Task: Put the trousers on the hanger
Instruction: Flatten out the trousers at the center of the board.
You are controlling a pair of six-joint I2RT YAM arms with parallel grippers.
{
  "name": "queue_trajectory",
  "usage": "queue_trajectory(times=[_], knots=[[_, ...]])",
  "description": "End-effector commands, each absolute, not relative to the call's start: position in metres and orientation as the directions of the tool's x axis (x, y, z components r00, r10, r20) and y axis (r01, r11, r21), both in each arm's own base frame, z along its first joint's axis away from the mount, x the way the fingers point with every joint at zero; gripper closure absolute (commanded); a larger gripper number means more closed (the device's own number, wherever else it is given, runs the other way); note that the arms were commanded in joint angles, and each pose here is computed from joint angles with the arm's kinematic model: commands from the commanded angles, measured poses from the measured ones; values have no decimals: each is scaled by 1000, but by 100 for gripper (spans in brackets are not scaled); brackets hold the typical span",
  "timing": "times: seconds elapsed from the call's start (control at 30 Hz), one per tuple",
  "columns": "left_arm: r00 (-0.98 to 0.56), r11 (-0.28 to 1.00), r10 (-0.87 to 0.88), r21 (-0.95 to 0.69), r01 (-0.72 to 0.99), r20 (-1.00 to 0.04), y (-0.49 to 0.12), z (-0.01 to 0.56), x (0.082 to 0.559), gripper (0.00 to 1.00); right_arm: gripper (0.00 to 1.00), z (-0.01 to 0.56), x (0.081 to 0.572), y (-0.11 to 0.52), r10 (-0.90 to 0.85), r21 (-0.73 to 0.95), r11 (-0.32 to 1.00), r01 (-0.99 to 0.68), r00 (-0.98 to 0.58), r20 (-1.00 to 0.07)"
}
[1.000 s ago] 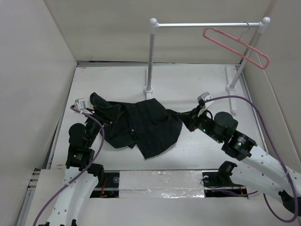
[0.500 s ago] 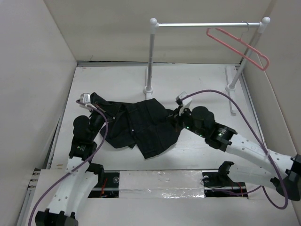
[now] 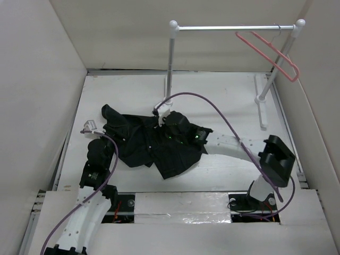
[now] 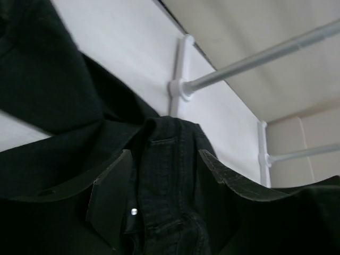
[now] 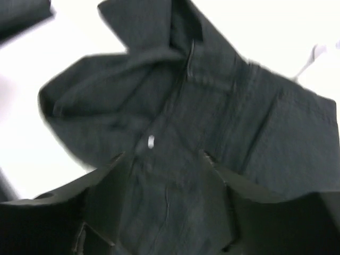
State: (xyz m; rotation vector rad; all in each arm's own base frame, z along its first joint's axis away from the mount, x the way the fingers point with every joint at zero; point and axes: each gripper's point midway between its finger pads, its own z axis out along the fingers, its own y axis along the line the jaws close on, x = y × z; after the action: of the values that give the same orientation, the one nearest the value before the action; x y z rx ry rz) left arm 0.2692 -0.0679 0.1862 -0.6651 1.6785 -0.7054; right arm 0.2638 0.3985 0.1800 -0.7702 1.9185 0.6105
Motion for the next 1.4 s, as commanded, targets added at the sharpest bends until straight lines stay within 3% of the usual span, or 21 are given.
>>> queue_trajectory(times=[0.0,0.17,0.4,0.73,0.83,0.87,0.97,1.0,1.07,1.17,1.2,1.23,1.3,1.37], knots=[[-158,647,-761,-722,-244,-629,-42,151,265,50,36,211,294,428,-188,58,713,-699,-270,-944],[-163,624,-778,-712,-323,-607,-36,120,260,47,30,195,334,460,-234,-18,767,-642,-253,-939],[-245,668,-743,-672,-319,-623,-43,100,259,45,31,165,362,484,-298,-86,796,-599,-264,-917],[-387,729,-680,-629,-269,-623,-62,73,261,49,35,141,389,477,-334,-133,835,-534,-299,-894],[-404,739,-667,-622,-257,-626,-65,68,262,50,40,136,391,476,-343,-142,840,-524,-308,-888],[-404,741,-664,-626,-244,-629,-66,70,264,51,54,135,392,475,-342,-146,844,-515,-308,-888],[-435,749,-648,-626,-216,-625,-73,71,265,54,73,135,396,471,-334,-140,850,-508,-313,-889],[-443,751,-646,-621,-225,-621,-73,67,265,55,91,139,395,470,-322,-130,856,-501,-318,-892],[-441,752,-646,-620,-225,-623,-72,67,267,63,100,141,392,461,-318,-132,861,-491,-318,-893],[-442,756,-642,-612,-232,-626,-72,69,271,76,100,182,395,441,-244,-95,885,-455,-281,-928],[-440,758,-641,-608,-235,-628,-71,69,272,86,100,178,390,429,-249,-101,893,-439,-294,-923],[-430,758,-643,-608,-237,-634,-70,72,274,90,100,211,384,419,-202,-73,900,-429,-262,-944],[-426,755,-646,-612,-235,-634,-70,76,275,100,100,200,373,385,-216,-92,913,-399,-279,-936],[-390,759,-648,-600,-254,-655,-62,86,280,100,100,237,362,357,-129,-31,926,-376,-237,-963]])
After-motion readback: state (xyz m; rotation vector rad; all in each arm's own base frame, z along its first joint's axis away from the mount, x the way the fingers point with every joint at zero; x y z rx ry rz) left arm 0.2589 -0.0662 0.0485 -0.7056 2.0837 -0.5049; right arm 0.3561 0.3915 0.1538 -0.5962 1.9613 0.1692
